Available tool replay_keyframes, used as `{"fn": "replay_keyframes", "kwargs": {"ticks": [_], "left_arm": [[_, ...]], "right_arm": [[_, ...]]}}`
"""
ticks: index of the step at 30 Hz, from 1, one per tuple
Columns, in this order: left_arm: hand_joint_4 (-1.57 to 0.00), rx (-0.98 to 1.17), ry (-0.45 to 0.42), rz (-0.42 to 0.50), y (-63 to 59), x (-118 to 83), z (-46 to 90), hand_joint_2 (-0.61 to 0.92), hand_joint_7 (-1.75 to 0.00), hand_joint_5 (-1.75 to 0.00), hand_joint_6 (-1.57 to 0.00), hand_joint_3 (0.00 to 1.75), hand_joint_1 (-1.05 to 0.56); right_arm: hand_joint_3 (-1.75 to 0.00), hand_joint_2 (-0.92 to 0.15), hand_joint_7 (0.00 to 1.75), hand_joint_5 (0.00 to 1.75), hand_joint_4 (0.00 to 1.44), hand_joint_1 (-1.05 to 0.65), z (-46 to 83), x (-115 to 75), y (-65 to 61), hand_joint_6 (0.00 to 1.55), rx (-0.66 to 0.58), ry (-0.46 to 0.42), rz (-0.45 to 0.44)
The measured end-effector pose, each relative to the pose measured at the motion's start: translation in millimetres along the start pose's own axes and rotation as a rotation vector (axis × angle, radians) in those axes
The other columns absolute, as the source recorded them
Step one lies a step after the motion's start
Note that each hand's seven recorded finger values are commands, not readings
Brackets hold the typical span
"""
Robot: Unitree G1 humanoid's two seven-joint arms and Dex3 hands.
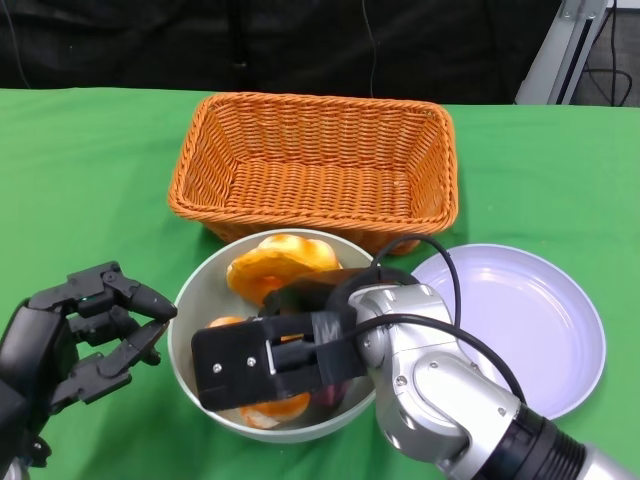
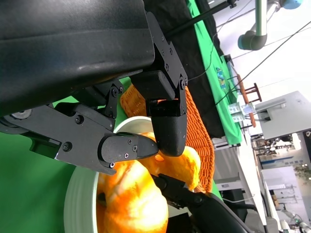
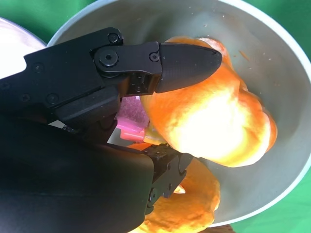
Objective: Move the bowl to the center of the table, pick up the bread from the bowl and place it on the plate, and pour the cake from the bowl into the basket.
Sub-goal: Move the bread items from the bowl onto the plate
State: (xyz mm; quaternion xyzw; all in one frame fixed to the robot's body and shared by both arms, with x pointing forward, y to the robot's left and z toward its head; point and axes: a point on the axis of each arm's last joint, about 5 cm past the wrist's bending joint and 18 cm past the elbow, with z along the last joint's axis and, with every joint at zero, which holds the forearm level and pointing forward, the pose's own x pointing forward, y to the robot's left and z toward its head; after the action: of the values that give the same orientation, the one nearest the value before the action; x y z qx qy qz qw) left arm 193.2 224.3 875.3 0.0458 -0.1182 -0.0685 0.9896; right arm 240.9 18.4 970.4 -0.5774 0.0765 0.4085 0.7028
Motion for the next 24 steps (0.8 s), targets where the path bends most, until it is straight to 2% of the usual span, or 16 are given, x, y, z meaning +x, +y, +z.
{"fn": "replay_keyframes", "kwargs": {"ticks": [1, 2, 4, 5, 8, 9, 11, 12, 17, 20, 24], "left_arm": [[-0.79, 0.003, 0.001, -0.001, 0.2, 0, 0.0, 0.80, -1.02, -1.45, -0.87, 0.51, -0.17], [-0.78, 0.007, 0.003, -0.002, 0.4, 0, -0.2, 0.80, -1.03, -1.45, -0.86, 0.52, -0.17], [-0.78, 0.016, 0.006, -0.006, 0.5, 0, -0.8, 0.80, -1.04, -1.46, -0.86, 0.53, -0.16], [-0.78, 0.018, 0.006, -0.006, 0.5, 0, -0.9, 0.80, -1.04, -1.46, -0.86, 0.53, -0.16], [-0.78, 0.021, 0.002, -0.007, 0.6, 0, -0.6, 0.80, -1.04, -1.45, -0.85, 0.54, -0.16], [-0.78, 0.022, -0.001, -0.007, 0.6, 1, -0.3, 0.80, -1.04, -1.45, -0.85, 0.55, -0.15], [-0.78, 0.024, -0.004, -0.007, 0.7, 1, -0.4, 0.79, -1.04, -1.45, -0.85, 0.56, -0.15], [-0.79, 0.025, -0.002, -0.006, 0.8, 1, -0.6, 0.79, -1.05, -1.45, -0.86, 0.56, -0.15], [-0.79, 0.026, 0.001, -0.005, 0.7, 1, -1.1, 0.78, -1.04, -1.45, -0.86, 0.56, -0.14], [-0.80, 0.030, 0.000, -0.001, 0.5, 1, -1.1, 0.78, -1.03, -1.45, -0.86, 0.56, -0.15], [-0.79, 0.034, 0.000, -0.001, 0.4, 1, -1.6, 0.78, -1.03, -1.45, -0.86, 0.56, -0.14]], "right_arm": [[-0.37, -0.92, 0.08, 0.24, 1.09, -0.94, 0.1, 0.4, 0.1, 0.62, -0.003, 0.002, 0.002], [-0.32, -0.92, 0.05, 0.47, 1.08, -0.90, 0.3, 1.0, 0.4, 0.75, -0.007, 0.004, 0.000], [-0.28, -0.92, 0.02, 0.76, 1.01, -0.86, 1.3, 2.3, 1.4, 0.82, -0.021, 0.011, -0.012], [-0.24, -0.92, 0.01, 0.98, 1.00, -0.80, 2.0, 2.6, 2.0, 0.83, -0.027, 0.011, -0.018], [-0.13, -0.92, 0.00, 1.31, 0.95, -0.60, 3.2, 2.7, 3.8, 0.77, -0.035, 0.008, -0.058], [-0.11, -0.92, 0.00, 1.37, 0.92, -0.55, 3.1, 2.6, 5.3, 0.75, -0.027, 0.004, -0.081], [-0.11, -0.92, 0.00, 1.42, 0.89, -0.49, 1.7, 1.9, 9.9, 0.73, -0.003, -0.007, -0.119], [-0.16, -0.92, 0.00, 1.42, 0.85, -0.44, 0.3, 1.6, 11.8, 0.74, 0.014, -0.016, -0.141], [-0.23, -0.92, 0.00, 1.40, 0.79, -0.41, -6.7, 1.3, 18.6, 0.73, 0.090, -0.057, -0.209], [-0.19, -0.92, 0.00, 1.46, 0.78, -0.41, -11.0, -3.5, 17.1, 0.72, 0.156, -0.084, -0.237], [-0.18, -0.92, 0.06, 1.54, 0.74, -0.43, -17.1, -10.3, 13.5, 0.84, 0.203, -0.105, -0.265]]}}
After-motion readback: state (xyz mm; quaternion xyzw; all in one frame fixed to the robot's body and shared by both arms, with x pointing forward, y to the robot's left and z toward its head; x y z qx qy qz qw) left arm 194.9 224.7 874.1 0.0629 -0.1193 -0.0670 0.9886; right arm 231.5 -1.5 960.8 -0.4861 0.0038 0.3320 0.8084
